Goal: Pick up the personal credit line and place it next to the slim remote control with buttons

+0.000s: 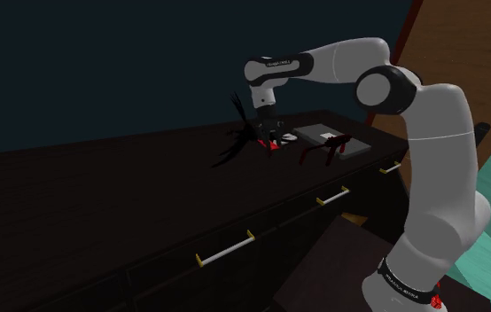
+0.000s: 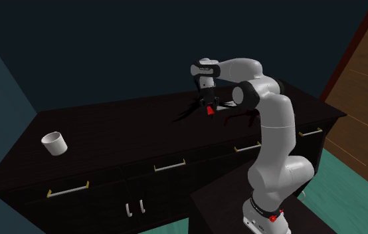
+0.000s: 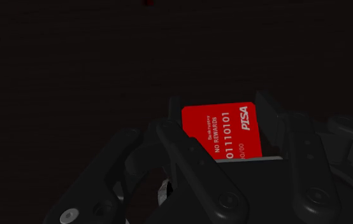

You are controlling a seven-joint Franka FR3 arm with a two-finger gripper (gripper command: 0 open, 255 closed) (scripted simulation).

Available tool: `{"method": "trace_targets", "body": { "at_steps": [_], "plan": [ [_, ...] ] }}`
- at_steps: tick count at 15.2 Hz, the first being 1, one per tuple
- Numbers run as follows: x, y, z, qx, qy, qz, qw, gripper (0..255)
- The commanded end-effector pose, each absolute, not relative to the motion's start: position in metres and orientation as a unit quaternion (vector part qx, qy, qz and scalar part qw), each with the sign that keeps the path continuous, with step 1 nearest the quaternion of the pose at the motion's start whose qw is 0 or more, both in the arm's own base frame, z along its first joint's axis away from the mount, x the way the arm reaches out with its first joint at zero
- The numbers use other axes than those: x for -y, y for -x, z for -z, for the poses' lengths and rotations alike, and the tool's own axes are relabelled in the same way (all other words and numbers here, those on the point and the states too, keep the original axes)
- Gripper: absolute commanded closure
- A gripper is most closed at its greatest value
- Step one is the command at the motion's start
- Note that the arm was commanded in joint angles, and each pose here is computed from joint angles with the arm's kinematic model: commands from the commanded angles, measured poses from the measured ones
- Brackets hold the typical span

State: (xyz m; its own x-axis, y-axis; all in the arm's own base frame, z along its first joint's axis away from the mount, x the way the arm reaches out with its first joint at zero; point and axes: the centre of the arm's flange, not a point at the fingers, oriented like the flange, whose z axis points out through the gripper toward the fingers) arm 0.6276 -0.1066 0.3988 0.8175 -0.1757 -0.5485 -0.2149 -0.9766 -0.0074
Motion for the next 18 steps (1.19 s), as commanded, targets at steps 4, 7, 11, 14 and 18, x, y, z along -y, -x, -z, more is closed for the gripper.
{"method": "trace_targets", "body": {
  "at_steps": [4, 7, 11, 14, 18],
  "plan": [
    [0.174, -0.623, -0.396, -0.103, 0.952, -0.285, 0.034, 255],
    [0.214, -0.62, -0.396, -0.103, 0.952, -0.285, 0.034, 255],
    [0.266, -0.616, -0.397, -0.103, 0.952, -0.285, 0.034, 255],
    [0.283, -0.615, -0.386, -0.103, 0.952, -0.285, 0.034, 255],
    [0.283, -0.615, -0.365, -0.103, 0.952, -0.285, 0.034, 255]
  ]
}}
